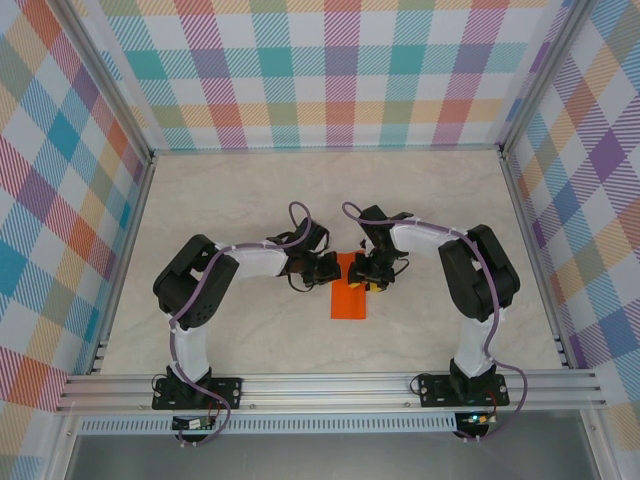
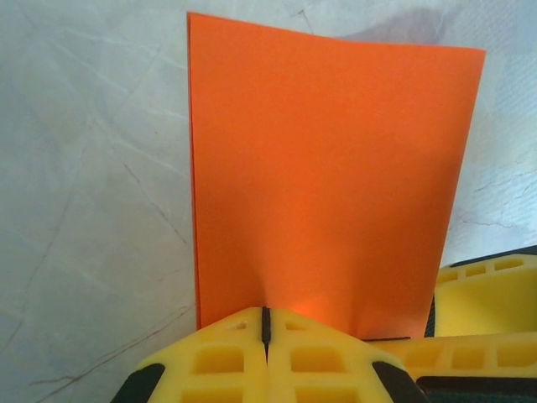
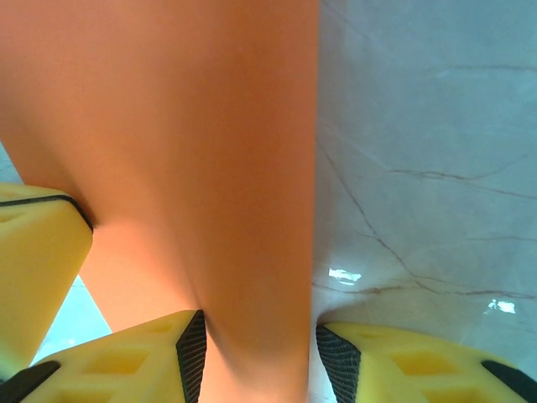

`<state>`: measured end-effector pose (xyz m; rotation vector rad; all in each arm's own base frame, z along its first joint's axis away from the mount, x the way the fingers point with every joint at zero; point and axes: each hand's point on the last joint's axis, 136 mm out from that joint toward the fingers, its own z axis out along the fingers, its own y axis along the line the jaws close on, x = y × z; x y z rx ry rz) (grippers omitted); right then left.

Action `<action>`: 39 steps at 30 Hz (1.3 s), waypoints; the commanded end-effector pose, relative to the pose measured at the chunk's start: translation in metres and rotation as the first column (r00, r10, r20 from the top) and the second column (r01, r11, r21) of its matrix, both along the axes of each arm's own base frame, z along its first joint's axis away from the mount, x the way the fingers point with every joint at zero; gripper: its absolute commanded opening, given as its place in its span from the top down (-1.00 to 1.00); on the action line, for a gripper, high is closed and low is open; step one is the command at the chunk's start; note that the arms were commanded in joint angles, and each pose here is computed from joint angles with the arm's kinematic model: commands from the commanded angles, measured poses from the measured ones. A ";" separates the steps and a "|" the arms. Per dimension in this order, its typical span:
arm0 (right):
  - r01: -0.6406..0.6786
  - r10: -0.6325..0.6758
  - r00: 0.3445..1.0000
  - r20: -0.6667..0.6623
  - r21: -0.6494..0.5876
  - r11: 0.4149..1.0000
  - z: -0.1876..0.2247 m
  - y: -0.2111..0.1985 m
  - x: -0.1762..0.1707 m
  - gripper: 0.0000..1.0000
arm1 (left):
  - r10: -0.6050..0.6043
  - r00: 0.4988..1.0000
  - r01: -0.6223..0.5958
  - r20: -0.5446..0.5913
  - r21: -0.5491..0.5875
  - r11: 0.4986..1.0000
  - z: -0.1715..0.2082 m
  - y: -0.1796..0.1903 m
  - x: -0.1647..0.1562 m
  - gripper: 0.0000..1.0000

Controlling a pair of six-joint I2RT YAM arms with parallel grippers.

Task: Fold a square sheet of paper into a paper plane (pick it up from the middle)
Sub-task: Hold the square sheet of paper at the center of the table, then fold the square sheet of paper in half at the center of the table.

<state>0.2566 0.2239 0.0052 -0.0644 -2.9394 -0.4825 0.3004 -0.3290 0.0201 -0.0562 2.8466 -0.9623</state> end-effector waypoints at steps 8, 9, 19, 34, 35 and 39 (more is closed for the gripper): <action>0.042 -0.036 0.988 0.151 -0.041 0.998 0.028 -0.016 0.005 -0.12 | 0.010 0.986 0.033 -0.167 0.248 0.968 -0.075 0.050 -0.045 1.00; 0.064 -0.059 0.982 0.180 -0.025 0.998 0.041 -0.017 0.008 -0.18 | 0.009 0.985 0.035 -0.171 0.251 0.967 -0.077 0.052 -0.047 1.00; 0.021 -0.089 0.959 0.269 0.243 0.970 0.091 0.024 0.025 0.47 | 0.031 0.981 0.025 -0.194 0.278 0.960 -0.089 0.059 -0.053 1.00; 0.009 -0.051 0.985 0.164 0.251 0.968 0.033 0.039 0.028 0.78 | 0.042 0.974 0.031 -0.221 0.318 0.948 -0.094 0.062 -0.055 1.00; 0.007 -0.048 0.986 0.158 0.247 0.969 0.029 0.038 0.027 0.79 | 0.047 0.974 0.027 -0.222 0.319 0.947 -0.095 0.062 -0.055 1.00; 0.002 -0.035 0.991 0.130 0.243 0.970 0.017 0.033 0.016 0.79 | 0.086 0.961 0.022 -0.264 0.381 0.924 -0.100 0.074 -0.064 1.00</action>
